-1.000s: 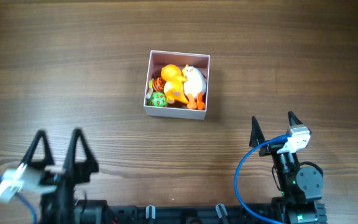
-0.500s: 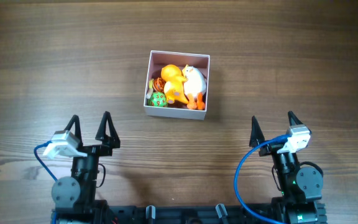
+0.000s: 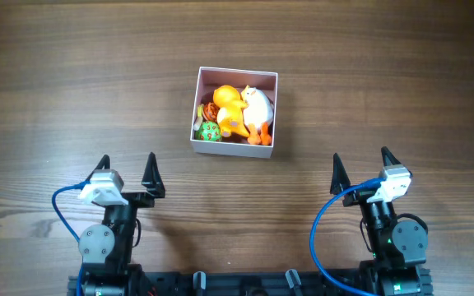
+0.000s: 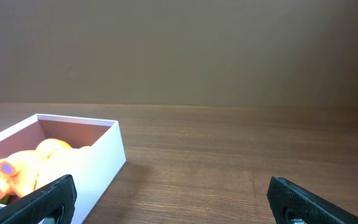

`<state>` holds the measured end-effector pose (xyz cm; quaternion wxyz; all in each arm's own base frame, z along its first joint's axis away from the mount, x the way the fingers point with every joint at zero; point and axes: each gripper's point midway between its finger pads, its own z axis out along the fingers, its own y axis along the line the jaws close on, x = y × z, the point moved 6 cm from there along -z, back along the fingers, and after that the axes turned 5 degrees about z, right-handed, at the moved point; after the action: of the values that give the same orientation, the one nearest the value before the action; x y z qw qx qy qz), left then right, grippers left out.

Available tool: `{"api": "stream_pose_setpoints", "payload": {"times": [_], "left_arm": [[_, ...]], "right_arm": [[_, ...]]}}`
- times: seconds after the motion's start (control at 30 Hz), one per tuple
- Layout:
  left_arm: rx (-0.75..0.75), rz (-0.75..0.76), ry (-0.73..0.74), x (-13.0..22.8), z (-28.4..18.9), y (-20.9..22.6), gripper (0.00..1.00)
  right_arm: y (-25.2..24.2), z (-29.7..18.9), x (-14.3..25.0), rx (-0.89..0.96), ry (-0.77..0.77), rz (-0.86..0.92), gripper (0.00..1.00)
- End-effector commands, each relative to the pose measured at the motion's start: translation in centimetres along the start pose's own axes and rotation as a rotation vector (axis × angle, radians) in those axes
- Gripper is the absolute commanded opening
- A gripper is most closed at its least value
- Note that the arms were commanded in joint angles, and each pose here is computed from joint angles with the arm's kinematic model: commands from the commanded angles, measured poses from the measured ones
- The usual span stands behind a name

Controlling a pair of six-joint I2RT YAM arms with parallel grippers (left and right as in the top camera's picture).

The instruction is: Pack container

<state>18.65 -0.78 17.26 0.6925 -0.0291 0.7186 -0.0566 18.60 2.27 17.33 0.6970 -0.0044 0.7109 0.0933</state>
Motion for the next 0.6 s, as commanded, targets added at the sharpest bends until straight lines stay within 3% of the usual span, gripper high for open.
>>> {"api": "stream_pose_setpoints", "payload": {"times": [0.0,0.57], "left_arm": [[0.005,0.139,-0.008,0.14,-0.02,0.03,1.00],[0.003,0.186,0.041,1.04,-0.03,0.15,1.00]], "right_arm": [[-0.03,-0.06,-0.21,0.001,-0.014,-0.011,1.00],[-0.03,-0.06,-0.21,0.001,-0.014,-0.011,1.00]]}}
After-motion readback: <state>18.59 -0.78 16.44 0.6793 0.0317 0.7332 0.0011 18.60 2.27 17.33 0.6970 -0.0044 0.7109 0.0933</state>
